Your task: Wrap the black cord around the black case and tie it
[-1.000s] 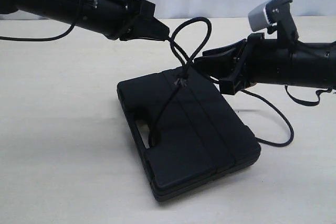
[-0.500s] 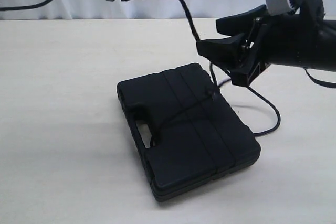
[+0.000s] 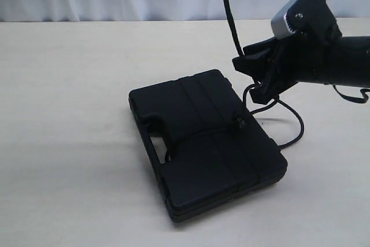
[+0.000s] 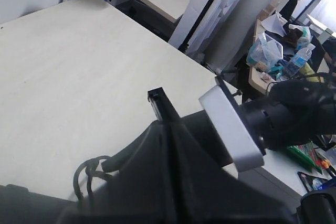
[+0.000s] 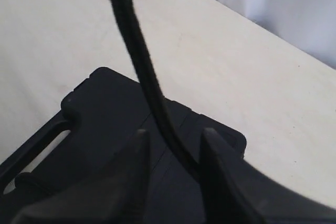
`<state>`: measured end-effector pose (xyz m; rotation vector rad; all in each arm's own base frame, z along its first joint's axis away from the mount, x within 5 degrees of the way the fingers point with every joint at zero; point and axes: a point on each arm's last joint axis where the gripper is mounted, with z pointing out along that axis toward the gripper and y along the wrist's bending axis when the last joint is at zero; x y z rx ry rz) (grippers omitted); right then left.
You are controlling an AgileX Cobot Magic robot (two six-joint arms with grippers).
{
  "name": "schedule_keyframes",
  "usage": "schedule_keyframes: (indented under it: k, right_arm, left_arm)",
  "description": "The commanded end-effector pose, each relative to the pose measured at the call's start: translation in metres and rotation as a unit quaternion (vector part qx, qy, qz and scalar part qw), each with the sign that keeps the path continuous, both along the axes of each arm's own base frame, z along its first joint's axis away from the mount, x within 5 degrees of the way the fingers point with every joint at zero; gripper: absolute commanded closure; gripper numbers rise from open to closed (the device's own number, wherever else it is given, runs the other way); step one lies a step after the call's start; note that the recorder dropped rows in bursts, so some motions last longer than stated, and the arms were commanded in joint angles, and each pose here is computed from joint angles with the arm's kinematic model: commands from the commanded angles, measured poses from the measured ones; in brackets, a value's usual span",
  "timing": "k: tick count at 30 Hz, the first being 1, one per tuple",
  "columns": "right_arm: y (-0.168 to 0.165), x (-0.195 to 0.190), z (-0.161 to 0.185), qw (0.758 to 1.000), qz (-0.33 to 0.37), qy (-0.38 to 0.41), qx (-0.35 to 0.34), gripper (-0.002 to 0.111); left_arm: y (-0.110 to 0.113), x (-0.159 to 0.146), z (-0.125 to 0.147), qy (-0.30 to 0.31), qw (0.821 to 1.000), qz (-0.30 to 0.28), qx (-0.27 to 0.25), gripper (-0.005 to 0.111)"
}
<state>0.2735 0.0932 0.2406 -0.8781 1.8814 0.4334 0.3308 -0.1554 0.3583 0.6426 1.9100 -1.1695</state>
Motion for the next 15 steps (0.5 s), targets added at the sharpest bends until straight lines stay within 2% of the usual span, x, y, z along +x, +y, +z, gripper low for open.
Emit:
schedule_keyframes:
  k: [1, 3, 4, 5, 15]
  right_arm:
    - [0.0010, 0.0044, -0.0115, 1.000, 0.009, 0.010, -0.017, 0.078]
    - [-0.0019, 0.0076, -0.0164, 0.999, -0.008, 0.015, -0.030, 0.085]
    - [-0.0033, 0.0088, -0.0178, 0.999, -0.016, 0.017, -0.037, 0.100]
    - [-0.0035, 0.0091, -0.0185, 0.999, -0.018, 0.019, -0.036, 0.104]
    - [-0.0016, 0.0076, -0.0163, 0.999, -0.015, 0.025, -0.018, 0.104]
  left_arm:
    - [-0.0007, -0.0032, 0.0066, -0.008, 1.000, -0.005, -0.006, 0.107]
    - [-0.0008, -0.0035, 0.0066, -0.007, 1.000, -0.007, -0.006, 0.107]
    - [-0.0009, -0.0037, 0.0066, -0.007, 1.000, -0.008, -0.006, 0.107]
    - [-0.0012, -0.0044, 0.0066, -0.006, 1.000, -0.012, -0.007, 0.107]
    - [-0.0015, -0.0054, 0.0064, -0.005, 1.000, -0.018, -0.006, 0.107]
